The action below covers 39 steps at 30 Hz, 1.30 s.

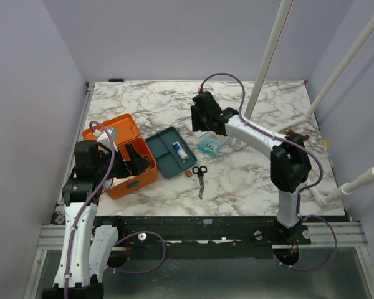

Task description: Organize the medicine kit

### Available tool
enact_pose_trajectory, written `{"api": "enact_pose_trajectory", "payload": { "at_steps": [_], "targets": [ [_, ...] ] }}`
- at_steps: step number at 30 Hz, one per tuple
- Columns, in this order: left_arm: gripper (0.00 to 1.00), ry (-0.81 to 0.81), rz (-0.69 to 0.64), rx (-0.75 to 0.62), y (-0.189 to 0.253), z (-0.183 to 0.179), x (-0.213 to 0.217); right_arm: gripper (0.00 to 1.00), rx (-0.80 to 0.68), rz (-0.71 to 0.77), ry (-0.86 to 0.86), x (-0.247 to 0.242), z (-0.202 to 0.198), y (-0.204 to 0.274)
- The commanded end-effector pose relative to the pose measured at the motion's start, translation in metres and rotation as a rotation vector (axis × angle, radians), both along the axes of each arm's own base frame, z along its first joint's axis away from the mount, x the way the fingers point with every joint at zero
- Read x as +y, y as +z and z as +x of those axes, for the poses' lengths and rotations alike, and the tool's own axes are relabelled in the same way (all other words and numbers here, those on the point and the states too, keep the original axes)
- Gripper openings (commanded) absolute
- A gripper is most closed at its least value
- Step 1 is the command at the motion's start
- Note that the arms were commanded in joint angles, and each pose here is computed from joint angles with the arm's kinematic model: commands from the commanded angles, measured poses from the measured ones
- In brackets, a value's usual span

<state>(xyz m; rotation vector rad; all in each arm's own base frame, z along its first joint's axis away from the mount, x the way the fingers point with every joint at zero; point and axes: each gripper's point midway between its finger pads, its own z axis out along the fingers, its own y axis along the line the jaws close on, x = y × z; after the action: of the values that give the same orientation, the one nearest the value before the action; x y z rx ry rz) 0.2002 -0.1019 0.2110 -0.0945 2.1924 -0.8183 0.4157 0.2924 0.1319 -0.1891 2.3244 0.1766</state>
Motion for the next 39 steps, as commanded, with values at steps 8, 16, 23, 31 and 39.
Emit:
{"api": "enact_pose_trajectory", "payload": {
  "at_steps": [8,16,23,31,39],
  "targets": [
    [0.98,-0.043,-0.011,-0.100,-0.007,-0.005,-0.009,0.61,0.108,-0.084,-0.060,0.006,0.046,-0.066],
    [0.98,-0.074,0.007,-0.117,-0.007,-0.011,-0.015,0.58,0.127,-0.144,-0.117,0.000,0.059,-0.097],
    [0.98,-0.076,0.007,-0.114,-0.008,-0.011,-0.016,0.42,0.164,-0.145,-0.125,-0.002,0.058,-0.116],
    [0.98,-0.083,0.008,-0.121,-0.007,-0.013,-0.017,0.01,0.159,-0.124,-0.131,-0.002,0.055,-0.112],
    [0.99,-0.085,0.009,-0.125,-0.007,-0.013,-0.018,0.01,0.082,-0.059,-0.097,-0.001,0.051,-0.075]
  ]
}}
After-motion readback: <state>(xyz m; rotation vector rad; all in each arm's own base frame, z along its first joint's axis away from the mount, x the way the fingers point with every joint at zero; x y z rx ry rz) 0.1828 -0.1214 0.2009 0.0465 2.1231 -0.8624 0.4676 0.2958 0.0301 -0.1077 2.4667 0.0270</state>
